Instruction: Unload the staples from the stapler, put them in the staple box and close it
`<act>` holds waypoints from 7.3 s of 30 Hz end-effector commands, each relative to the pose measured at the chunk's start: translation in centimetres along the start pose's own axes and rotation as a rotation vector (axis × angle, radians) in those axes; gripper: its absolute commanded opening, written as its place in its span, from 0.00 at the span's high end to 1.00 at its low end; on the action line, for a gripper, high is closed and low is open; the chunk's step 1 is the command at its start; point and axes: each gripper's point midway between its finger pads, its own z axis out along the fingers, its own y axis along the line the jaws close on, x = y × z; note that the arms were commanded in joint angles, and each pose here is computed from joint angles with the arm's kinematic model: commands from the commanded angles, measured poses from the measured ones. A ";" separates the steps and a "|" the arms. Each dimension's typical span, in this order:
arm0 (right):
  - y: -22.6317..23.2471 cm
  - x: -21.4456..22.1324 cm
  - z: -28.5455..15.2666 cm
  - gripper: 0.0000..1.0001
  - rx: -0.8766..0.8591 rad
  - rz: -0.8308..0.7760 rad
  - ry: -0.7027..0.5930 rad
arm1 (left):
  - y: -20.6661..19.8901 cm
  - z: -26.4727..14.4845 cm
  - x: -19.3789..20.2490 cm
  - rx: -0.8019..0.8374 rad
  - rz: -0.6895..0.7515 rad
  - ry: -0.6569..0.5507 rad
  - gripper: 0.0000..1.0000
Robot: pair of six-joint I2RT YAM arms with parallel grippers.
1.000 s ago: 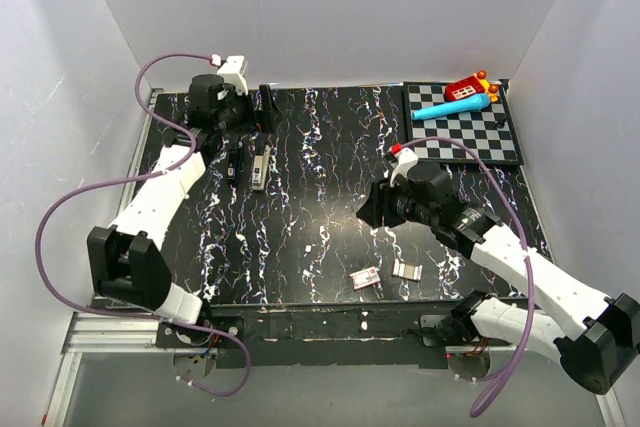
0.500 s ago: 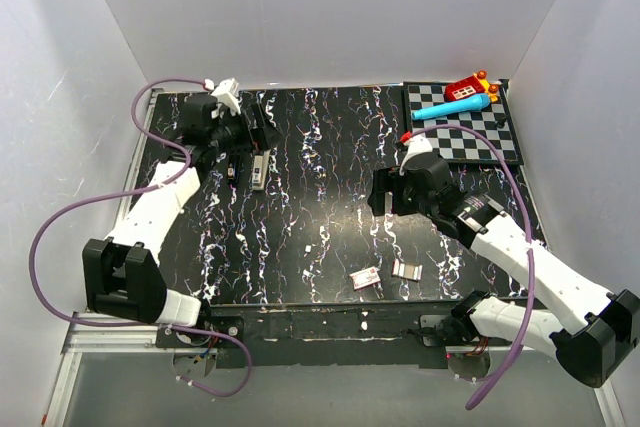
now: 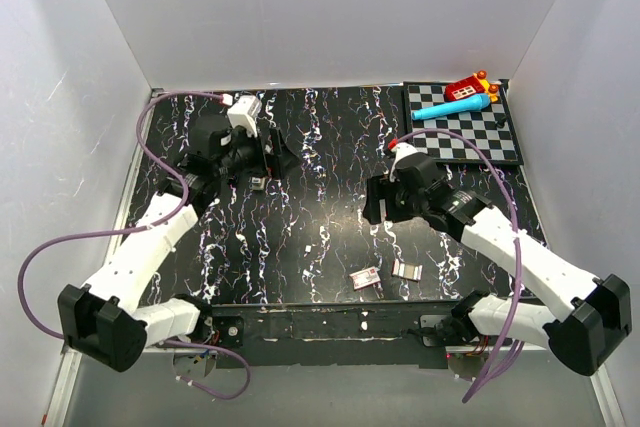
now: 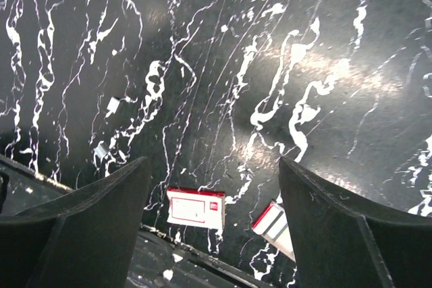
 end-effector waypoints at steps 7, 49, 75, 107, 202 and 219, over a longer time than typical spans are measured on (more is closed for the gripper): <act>5.3 3.6 1.6 0.20 -0.186 0.007 0.152 | 1.6 -2.4 3.8 -0.148 0.029 0.046 0.02; 16.5 13.7 8.9 0.37 -0.248 -0.606 0.532 | 7.3 -10.7 3.8 -0.523 0.013 -0.188 0.02; 16.5 15.3 10.8 0.52 -0.209 -0.577 0.583 | 7.4 -10.3 3.8 -0.522 0.021 -0.174 0.02; 16.2 15.0 10.9 0.79 -0.111 -0.617 0.563 | 7.4 -10.3 3.8 -0.520 0.023 -0.175 0.02; -8.4 16.2 1.3 0.72 0.472 0.291 0.351 | 7.2 -10.0 4.2 -0.503 0.020 -0.159 0.02; -7.8 13.1 0.4 0.63 0.451 0.259 0.284 | 7.3 -10.0 4.3 -0.505 0.019 -0.157 0.02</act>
